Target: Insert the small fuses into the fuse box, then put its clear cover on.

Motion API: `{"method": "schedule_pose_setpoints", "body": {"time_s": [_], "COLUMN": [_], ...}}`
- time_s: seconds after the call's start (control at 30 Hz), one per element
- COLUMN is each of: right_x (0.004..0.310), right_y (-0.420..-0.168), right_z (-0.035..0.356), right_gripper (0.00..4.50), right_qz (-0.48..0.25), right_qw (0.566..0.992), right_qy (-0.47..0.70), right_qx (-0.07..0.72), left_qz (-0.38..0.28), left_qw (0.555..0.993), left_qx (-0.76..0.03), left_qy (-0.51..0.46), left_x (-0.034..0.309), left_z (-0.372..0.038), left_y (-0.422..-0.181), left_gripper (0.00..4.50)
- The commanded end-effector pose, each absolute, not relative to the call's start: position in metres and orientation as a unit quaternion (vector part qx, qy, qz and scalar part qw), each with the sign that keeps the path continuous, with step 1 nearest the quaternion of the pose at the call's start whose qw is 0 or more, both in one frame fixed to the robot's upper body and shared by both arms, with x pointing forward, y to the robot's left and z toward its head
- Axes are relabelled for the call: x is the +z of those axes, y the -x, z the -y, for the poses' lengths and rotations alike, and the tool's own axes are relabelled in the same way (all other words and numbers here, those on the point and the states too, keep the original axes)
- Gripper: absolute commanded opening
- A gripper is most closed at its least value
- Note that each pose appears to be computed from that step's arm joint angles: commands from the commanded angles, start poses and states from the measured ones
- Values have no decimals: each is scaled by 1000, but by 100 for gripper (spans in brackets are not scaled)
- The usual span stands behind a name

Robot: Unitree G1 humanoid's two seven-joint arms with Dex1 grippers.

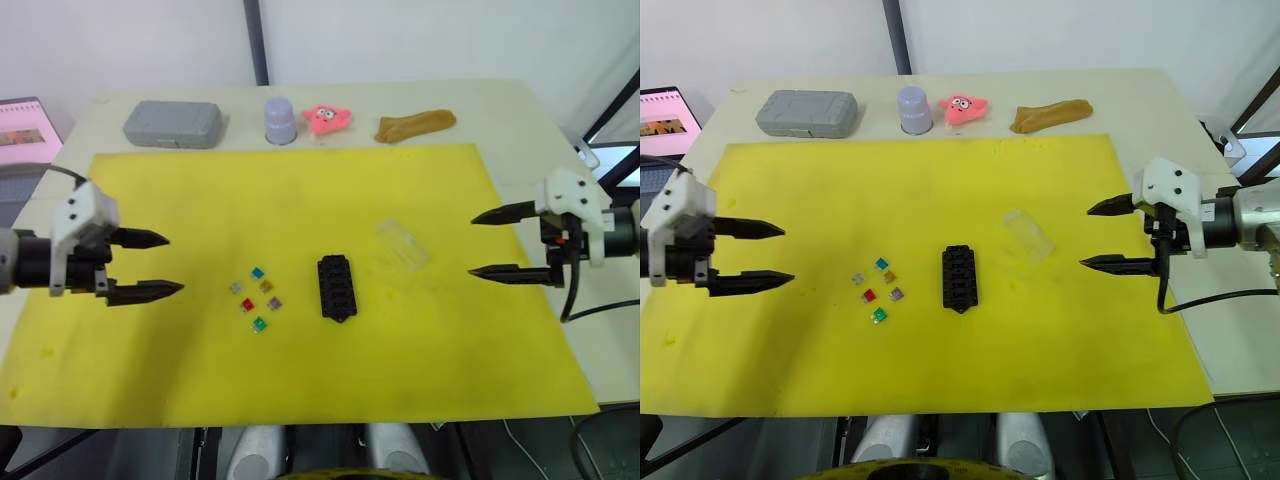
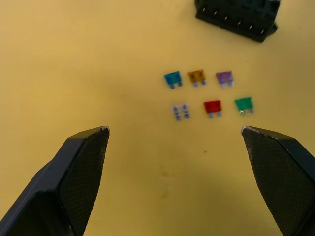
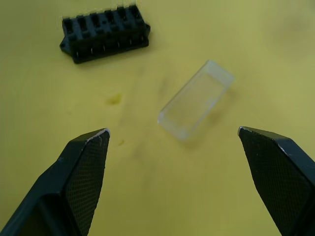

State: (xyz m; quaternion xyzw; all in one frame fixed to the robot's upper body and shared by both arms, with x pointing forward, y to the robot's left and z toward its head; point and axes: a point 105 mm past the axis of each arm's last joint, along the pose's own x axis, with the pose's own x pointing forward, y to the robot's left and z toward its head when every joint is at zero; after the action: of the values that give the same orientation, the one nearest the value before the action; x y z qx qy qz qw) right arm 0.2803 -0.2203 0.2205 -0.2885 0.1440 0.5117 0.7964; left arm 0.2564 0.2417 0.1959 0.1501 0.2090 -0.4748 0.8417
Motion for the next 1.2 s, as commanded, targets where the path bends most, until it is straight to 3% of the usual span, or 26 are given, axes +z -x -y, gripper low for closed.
{"method": "schedule_pose_setpoints", "body": {"time_s": [0.03, 0.17, 0.27, 0.4, 0.6, 0.87, 1.0, 1.2], "right_x": [237, 238, 240, 237, 232, 235, 238, 239], "right_y": [-278, -282, -286, -281, -270, -269, -272, -272], "right_z": [195, 155, 124, 103, 73, 48, 45, 45], "right_gripper": [441, 441, 441, 441, 441, 441, 450, 450], "right_qz": [-93, -44, -16, -28, -52, -60, -50, -49], "right_qw": [794, 795, 795, 782, 741, 713, 714, 714], "right_qy": [297, 284, 272, 260, 261, 278, 288, 287], "right_qx": [522, 534, 541, 566, 616, 641, 637, 637], "left_qz": [-205, -219, -244, -268, -313, -352, -344, -353], "left_qw": [852, 861, 843, 823, 784, 750, 761, 759], "left_qx": [-476, -450, -428, -409, -380, -351, -323, -318], "left_qy": [-81, 89, 216, 290, 378, 437, 446, 445], "left_x": [196, 181, 168, 159, 138, 119, 119, 118], "left_z": [-230, -225, -223, -222, -224, -219, -222, -216], "left_y": [-258, -253, -242, -231, -221, -226, -245, -261], "left_gripper": [450, 450, 450, 450, 450, 450, 329, 329]}}
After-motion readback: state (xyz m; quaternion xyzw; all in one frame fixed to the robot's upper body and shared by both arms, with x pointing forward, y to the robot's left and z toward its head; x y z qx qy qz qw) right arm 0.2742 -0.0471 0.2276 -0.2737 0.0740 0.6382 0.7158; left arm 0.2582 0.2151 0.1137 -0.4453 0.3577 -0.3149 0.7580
